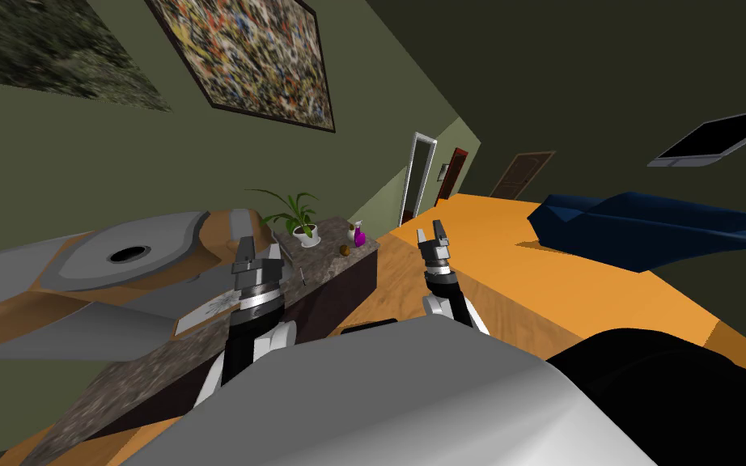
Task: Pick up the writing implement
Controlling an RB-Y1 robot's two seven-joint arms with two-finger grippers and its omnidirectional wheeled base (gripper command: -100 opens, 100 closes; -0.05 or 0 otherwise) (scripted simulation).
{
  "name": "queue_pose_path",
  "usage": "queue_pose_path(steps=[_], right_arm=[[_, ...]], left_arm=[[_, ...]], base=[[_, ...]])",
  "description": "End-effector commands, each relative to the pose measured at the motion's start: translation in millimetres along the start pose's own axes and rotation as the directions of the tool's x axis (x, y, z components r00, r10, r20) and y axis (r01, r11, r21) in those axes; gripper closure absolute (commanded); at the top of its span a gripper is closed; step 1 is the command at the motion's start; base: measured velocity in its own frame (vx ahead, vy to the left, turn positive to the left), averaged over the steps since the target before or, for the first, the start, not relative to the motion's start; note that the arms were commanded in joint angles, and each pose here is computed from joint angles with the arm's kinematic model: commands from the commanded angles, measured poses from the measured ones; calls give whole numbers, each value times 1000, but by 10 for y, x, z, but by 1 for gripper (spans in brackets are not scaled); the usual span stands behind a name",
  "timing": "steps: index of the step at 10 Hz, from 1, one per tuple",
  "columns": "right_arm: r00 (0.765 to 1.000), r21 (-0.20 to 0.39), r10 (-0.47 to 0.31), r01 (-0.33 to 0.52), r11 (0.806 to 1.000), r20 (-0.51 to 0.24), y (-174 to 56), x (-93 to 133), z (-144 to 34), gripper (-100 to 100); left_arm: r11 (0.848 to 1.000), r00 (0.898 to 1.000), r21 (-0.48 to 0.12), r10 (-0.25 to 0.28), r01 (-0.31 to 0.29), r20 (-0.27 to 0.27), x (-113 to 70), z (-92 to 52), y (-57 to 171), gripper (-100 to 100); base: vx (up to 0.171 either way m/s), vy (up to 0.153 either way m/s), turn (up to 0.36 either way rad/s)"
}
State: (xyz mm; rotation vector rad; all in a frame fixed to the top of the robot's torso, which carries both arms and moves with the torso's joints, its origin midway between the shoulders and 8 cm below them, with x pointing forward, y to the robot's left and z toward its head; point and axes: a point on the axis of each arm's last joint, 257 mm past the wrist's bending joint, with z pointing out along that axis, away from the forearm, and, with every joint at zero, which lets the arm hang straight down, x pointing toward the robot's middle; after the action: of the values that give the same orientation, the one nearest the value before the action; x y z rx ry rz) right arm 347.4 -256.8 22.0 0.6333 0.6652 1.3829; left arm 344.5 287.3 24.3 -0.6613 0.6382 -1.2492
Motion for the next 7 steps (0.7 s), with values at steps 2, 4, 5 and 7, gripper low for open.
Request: queue_pose_path(steps=[2, 4, 5, 7], right_arm=[[1000, 0, 0, 0, 1000, 0, 0, 0, 0, 0], [1000, 0, 0, 0, 1000, 0, 0, 0, 0, 0], [1000, 0, 0, 0, 1000, 0, 0, 0, 0, 0], [1000, 0, 0, 0, 1000, 0, 0, 0, 0, 0]], left_arm=[[999, 998, -36, 23, -25, -51, -13, -52, 104, -100], [997, 997, -60, 35, -39, -75, -33, -86, 171, -100], [995, 994, -90, 44, -52, -95, -72, -129, 252, -100], [983, 991, -165, 56, -75, -118, -202, -242, 445, -100]], base=[[-8, -21, -17], [-15, -33, -17], [-19, -35, -22], [-29, -61, -38]])
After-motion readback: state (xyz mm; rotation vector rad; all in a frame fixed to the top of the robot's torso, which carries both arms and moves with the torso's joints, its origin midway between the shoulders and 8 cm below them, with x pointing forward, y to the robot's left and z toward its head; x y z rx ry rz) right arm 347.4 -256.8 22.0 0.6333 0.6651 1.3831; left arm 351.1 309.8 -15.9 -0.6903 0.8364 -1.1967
